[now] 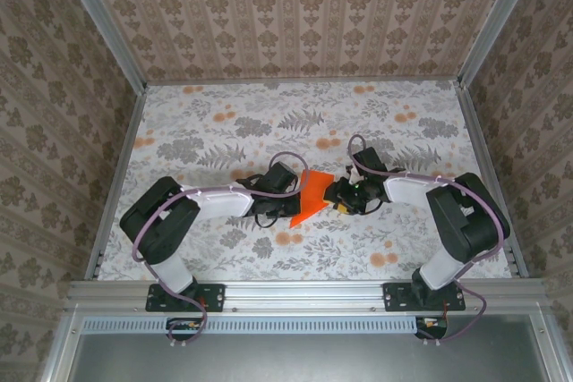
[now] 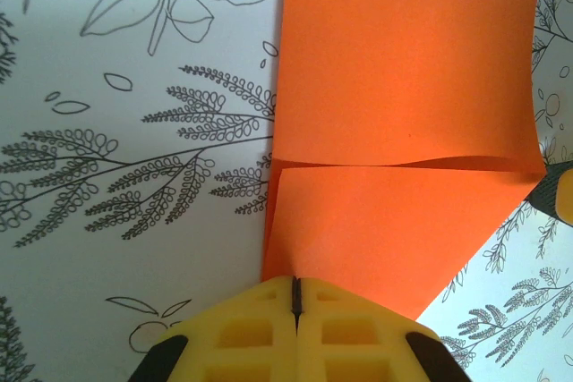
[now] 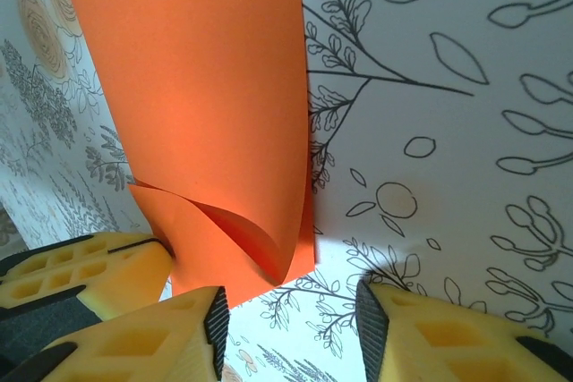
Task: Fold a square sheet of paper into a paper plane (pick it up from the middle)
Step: Fourth fold the wing at the center of the table.
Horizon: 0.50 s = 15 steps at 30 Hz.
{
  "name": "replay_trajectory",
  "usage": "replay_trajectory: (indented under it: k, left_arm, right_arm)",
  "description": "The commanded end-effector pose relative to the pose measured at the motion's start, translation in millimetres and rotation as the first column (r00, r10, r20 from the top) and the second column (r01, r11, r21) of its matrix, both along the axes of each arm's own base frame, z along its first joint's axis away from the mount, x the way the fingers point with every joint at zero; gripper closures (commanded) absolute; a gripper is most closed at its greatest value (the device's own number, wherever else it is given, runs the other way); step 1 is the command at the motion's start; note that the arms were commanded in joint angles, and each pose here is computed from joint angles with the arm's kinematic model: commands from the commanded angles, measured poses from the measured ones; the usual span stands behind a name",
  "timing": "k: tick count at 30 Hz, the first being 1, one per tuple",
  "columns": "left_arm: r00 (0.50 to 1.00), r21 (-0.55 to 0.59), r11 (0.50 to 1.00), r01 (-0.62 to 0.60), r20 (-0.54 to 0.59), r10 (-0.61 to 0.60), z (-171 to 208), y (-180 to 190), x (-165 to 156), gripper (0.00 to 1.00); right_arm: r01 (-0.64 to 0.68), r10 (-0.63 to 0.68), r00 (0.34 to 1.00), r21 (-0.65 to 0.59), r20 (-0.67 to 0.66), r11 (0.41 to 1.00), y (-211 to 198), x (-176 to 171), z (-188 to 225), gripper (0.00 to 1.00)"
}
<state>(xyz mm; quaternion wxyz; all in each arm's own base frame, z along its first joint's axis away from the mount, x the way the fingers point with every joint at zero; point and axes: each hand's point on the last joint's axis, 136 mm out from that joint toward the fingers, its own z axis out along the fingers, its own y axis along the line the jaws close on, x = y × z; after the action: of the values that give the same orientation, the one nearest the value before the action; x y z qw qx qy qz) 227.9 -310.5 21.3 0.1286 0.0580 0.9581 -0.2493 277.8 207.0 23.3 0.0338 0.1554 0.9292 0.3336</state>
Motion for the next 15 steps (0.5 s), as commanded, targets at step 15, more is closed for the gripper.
replay_trajectory:
  k: [15]
  left_arm:
    - [1.000, 0.054, 0.999, 0.005, -0.021, -0.004, -10.3, 5.1, -3.7, 0.98]
  right_arm:
    - [-0.001, 0.000, 1.000, 0.083, 0.007, 0.997, 17.0, 14.7, 2.9, 0.74]
